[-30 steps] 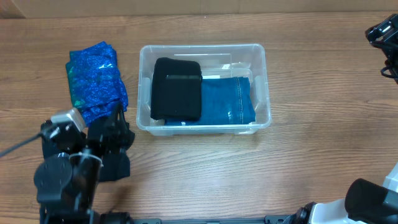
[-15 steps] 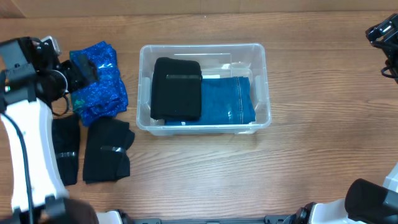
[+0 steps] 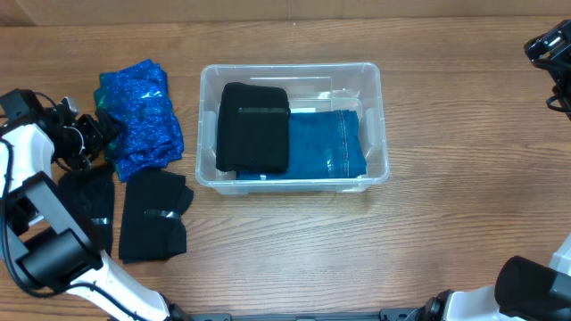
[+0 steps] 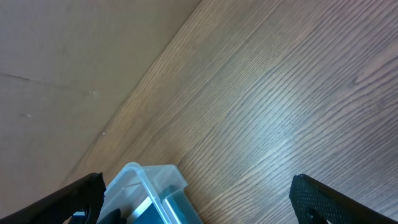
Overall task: Pack container
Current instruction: 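Grasp the blue sparkly cloth with the left gripper and lift it, then lower the blue sparkly cloth into the bin's right side onto the jeans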
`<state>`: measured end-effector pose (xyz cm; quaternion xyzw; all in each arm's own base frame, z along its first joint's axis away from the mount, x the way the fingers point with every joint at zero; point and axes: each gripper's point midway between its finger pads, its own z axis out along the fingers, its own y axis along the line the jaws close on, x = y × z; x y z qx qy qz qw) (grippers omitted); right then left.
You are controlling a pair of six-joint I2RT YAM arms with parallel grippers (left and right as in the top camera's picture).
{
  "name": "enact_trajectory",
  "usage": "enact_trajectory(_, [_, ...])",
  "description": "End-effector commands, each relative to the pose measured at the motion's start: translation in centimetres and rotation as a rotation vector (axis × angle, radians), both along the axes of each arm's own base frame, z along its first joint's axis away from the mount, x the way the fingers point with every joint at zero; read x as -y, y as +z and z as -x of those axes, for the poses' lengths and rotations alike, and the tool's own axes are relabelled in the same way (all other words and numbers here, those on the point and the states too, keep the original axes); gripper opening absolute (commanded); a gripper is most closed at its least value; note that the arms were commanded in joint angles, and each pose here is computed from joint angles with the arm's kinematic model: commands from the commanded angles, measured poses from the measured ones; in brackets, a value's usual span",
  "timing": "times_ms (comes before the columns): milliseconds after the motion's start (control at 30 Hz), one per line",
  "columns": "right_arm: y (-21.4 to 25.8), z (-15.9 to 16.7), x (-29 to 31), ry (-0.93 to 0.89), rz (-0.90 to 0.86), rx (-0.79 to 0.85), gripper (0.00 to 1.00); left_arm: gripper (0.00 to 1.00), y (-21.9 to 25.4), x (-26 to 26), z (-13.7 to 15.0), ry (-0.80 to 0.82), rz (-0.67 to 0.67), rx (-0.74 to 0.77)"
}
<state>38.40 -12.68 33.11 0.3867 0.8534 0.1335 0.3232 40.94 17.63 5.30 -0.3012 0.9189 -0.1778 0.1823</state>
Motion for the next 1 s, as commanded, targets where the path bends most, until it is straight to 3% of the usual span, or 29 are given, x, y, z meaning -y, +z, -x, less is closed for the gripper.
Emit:
enact_trajectory(0, [0.7,0.1,-0.1,-0.001,0.000,0.021,1.00,1.00,-1.2,-0.2,-1.6,0.000,0.024,0.029])
enact_trajectory(300, [0.7,0.1,-0.1,-0.001,0.000,0.021,1.00,1.00,-4.2,-0.4,-3.5,0.020,0.026,0.050])
enact_trajectory(367, [0.7,0.1,-0.1,-0.001,0.000,0.021,1.00,0.94,-4.5,0.8,-4.2,-0.008,0.053,0.066])
enact_trajectory(500, [0.7,0.1,-0.1,-0.001,0.000,0.021,1.00,0.56,-4.5,2.1,-5.0,-0.050,0.038,0.076])
enact_trajectory(567, [0.7,0.1,-0.1,-0.001,0.000,0.021,1.00,0.14,-4.5,3.2,-5.4,-0.074,0.036,0.080])
enact_trajectory(600, [0.7,0.1,-0.1,-0.001,0.000,0.021,1.00,0.06,-4.5,3.7,-5.5,-0.084,0.038,0.077])
enact_trajectory(767, [0.7,0.1,-0.1,-0.001,0.000,0.021,1.00,0.04,-2.0,4.7,-5.0,-0.097,0.046,0.058])
enact_trajectory(867, [0.7,0.1,-0.1,-0.001,0.000,0.021,1.00,0.04,3.4,4.8,-5.1,-0.121,0.032,0.094])
enact_trajectory(967, [0.7,0.1,-0.1,-0.001,0.000,0.021,1.00,0.04,12.7,7.0,-5.1,-0.173,0.054,0.206])
